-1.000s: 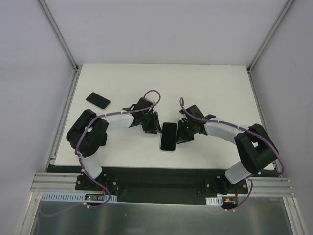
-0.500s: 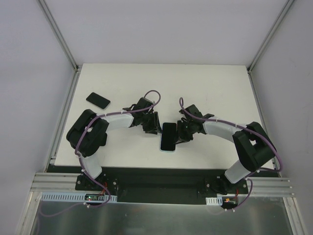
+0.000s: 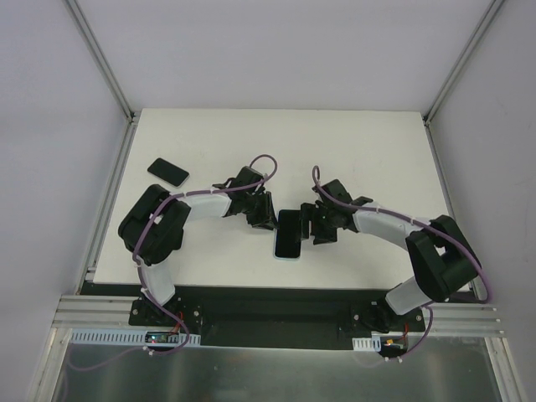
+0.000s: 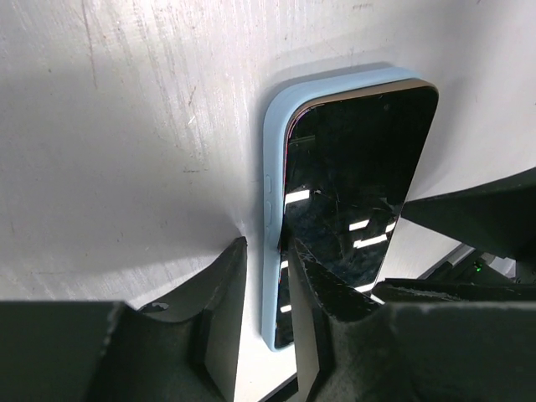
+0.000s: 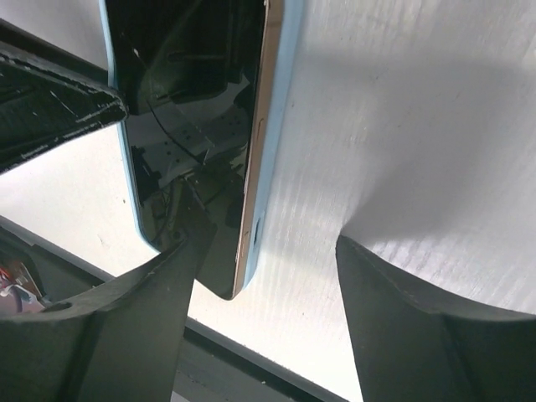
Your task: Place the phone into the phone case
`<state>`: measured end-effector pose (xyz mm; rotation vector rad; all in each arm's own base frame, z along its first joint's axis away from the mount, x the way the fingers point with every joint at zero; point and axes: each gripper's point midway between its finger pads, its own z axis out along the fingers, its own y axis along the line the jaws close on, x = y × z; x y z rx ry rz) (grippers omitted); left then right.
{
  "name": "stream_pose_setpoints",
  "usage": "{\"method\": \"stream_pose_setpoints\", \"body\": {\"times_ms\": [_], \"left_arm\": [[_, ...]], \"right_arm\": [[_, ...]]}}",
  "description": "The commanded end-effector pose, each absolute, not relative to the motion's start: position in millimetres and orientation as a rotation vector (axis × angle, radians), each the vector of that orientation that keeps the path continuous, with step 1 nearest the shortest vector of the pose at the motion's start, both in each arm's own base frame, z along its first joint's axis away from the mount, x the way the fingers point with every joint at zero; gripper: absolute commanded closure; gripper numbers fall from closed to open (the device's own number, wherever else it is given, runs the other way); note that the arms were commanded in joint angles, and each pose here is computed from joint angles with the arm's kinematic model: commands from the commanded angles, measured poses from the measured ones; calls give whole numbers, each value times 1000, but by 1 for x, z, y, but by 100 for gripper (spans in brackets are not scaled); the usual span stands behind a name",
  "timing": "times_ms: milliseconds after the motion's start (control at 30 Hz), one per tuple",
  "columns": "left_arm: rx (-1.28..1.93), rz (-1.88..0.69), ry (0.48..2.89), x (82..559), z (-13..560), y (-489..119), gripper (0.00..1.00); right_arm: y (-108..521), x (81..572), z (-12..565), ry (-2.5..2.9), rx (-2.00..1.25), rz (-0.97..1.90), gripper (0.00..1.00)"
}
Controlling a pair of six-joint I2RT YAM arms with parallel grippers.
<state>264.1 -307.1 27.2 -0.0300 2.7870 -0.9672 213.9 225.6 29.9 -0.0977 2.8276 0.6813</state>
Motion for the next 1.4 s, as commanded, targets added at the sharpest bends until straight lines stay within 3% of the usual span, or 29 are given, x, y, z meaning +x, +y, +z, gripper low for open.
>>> {"method": "stream_pose_setpoints", "body": {"times_ms": [0, 333, 467, 600, 833, 1233, 1367], "left_arm": [[-47, -1013, 2810, 260, 24, -313, 78], [-91, -1149, 2803, 248, 23, -320, 92], [-112, -1197, 2801, 242, 21, -321, 93], [-116, -1217, 2800, 238, 21, -320, 93], [-114, -1224, 2793, 235, 20, -319, 93], [-115, -1242, 2775, 237, 25, -321, 93], [-110, -1248, 2774, 238, 25, -322, 93]], "right_arm": [[238, 231, 36, 2785, -99, 747, 29], [273, 245, 39, 2751, -99, 1000, 24], [286, 257, 63, 2634, -1, 1308, 23], [284, 257, 77, 2557, -49, 1364, 22], [287, 258, 93, 2483, -110, 1445, 31], [286, 256, 102, 2450, -129, 1510, 35], [280, 255, 93, 2469, -104, 1501, 45]]}}
